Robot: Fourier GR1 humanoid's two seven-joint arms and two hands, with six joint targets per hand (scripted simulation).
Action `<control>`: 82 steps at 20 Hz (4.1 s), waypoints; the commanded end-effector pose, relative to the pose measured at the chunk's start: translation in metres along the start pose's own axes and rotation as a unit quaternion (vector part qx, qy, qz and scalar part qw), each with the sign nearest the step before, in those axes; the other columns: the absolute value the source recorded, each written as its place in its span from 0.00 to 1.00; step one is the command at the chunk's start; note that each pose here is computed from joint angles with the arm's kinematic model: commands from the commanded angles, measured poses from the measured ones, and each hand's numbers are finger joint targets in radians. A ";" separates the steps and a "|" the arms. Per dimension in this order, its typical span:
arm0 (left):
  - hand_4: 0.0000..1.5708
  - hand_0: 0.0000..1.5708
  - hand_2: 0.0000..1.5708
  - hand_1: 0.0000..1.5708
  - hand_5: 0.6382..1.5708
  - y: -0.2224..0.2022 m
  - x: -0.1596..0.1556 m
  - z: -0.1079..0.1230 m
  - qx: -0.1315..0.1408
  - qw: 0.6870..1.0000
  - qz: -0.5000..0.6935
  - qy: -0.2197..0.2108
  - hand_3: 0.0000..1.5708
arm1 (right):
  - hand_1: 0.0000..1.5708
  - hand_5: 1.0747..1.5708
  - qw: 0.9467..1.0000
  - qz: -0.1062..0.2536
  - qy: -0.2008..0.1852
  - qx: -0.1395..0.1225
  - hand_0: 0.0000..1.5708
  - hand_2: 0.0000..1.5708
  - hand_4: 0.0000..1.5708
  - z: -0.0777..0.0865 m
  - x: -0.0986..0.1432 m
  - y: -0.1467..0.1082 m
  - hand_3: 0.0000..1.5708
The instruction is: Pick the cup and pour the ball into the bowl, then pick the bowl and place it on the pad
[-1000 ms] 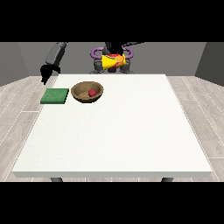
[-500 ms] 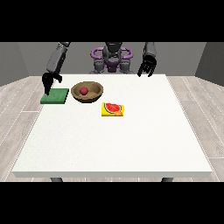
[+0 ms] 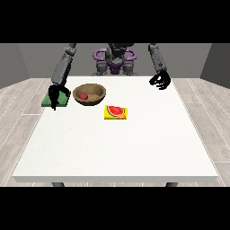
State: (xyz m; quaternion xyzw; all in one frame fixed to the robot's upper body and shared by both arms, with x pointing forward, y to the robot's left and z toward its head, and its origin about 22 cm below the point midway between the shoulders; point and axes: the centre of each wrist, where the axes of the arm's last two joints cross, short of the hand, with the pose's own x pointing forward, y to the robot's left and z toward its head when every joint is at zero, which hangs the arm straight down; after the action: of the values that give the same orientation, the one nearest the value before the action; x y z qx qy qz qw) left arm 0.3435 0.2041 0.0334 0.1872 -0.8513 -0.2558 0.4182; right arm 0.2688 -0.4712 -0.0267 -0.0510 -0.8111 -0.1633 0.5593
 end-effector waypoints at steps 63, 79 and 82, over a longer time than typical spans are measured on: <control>0.00 0.00 0.00 0.00 0.08 -0.012 0.007 -0.020 -0.073 0.979 0.192 0.011 0.00 | 1.00 1.00 0.861 0.432 0.251 -0.098 1.00 1.00 0.78 0.034 0.019 -0.029 1.00; 0.00 0.00 0.00 0.00 0.08 0.050 -0.086 0.079 0.033 0.976 0.167 0.137 0.00 | 1.00 0.94 0.756 0.614 0.218 0.060 1.00 1.00 1.00 -0.083 0.182 0.020 1.00; 0.00 0.00 0.00 0.00 0.03 0.091 -0.095 0.080 0.069 0.979 0.163 0.098 0.00 | 1.00 0.93 0.777 0.597 0.197 0.036 1.00 1.00 1.00 -0.065 0.145 0.001 0.94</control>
State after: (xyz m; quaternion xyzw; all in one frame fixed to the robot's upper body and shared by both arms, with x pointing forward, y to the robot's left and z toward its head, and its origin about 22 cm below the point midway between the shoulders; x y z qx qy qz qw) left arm 0.3271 0.3058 -0.0271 0.0747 -0.8190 -0.1284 0.5543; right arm 0.2727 -0.5025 0.1407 -0.4688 -0.4694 0.2445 0.7072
